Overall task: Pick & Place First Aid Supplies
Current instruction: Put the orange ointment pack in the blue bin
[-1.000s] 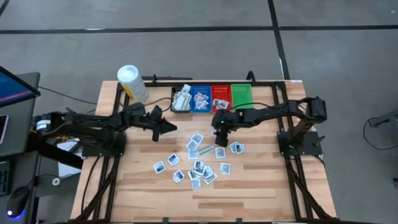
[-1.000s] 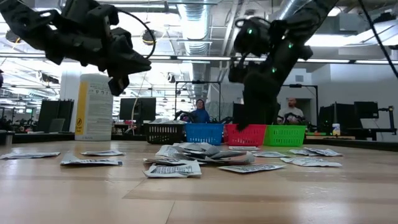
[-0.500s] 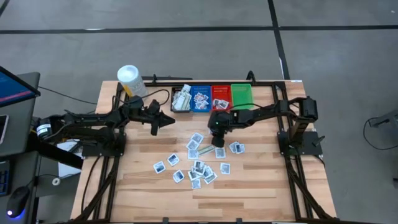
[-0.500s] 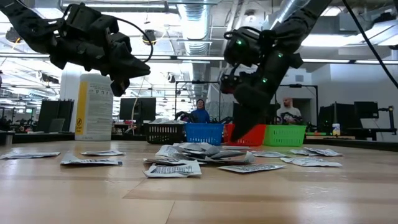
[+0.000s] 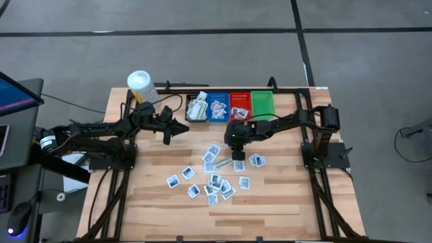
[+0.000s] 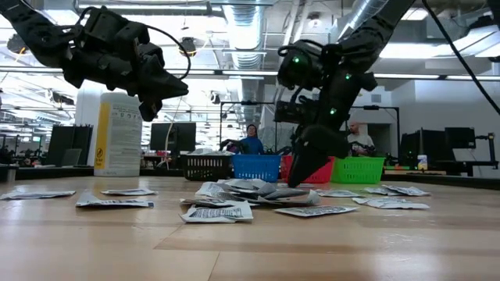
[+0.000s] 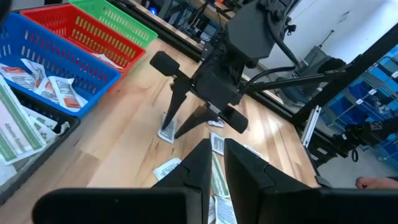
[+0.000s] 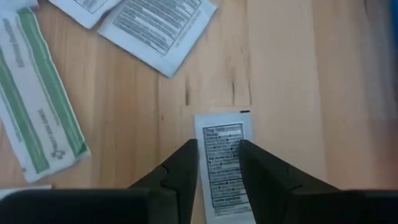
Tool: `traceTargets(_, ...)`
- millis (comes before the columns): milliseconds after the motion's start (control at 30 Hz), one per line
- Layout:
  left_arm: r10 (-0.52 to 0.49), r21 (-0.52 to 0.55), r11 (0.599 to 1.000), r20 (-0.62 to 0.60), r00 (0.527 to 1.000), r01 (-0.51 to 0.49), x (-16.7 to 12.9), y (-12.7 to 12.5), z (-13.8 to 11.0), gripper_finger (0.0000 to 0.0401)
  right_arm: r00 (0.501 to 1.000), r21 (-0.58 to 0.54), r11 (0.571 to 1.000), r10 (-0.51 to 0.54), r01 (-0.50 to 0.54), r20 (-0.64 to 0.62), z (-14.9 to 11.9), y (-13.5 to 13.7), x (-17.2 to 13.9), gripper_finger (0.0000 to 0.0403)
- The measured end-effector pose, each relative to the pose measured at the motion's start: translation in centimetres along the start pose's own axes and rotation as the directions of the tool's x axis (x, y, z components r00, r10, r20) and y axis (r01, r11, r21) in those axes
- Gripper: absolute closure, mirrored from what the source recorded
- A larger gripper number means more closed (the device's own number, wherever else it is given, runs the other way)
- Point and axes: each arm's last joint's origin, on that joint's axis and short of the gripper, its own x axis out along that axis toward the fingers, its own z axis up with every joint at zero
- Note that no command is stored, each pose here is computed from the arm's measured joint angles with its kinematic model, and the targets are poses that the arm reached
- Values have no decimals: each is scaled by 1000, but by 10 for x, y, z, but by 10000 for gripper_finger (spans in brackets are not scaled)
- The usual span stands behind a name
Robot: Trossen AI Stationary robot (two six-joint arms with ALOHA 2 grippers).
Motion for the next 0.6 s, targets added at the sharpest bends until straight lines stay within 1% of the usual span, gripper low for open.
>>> traceTargets(133,0,6,1000,0,1000,0,0,0,0,358,998,18,1000,10,-9,-55,-8,5,18,289)
traceTargets(233,0,6,1000,0,1000,0,0,0,0,358,998,52,999,14,-10,-68,-9,6,22,291)
traceTargets(333,0,9,1000,0,1000,0,0,0,0,358,998,55,998,12,-8,-63,-9,7,23,301)
traceTargets(467,1,10,1000,0,1000,-1,0,0,0,358,998,54,998,14,-11,-61,-9,7,23,332)
traceTargets(600,2,10,1000,1,1000,-2,0,0,0,358,998,54,998,15,-12,-62,-9,7,23,375)
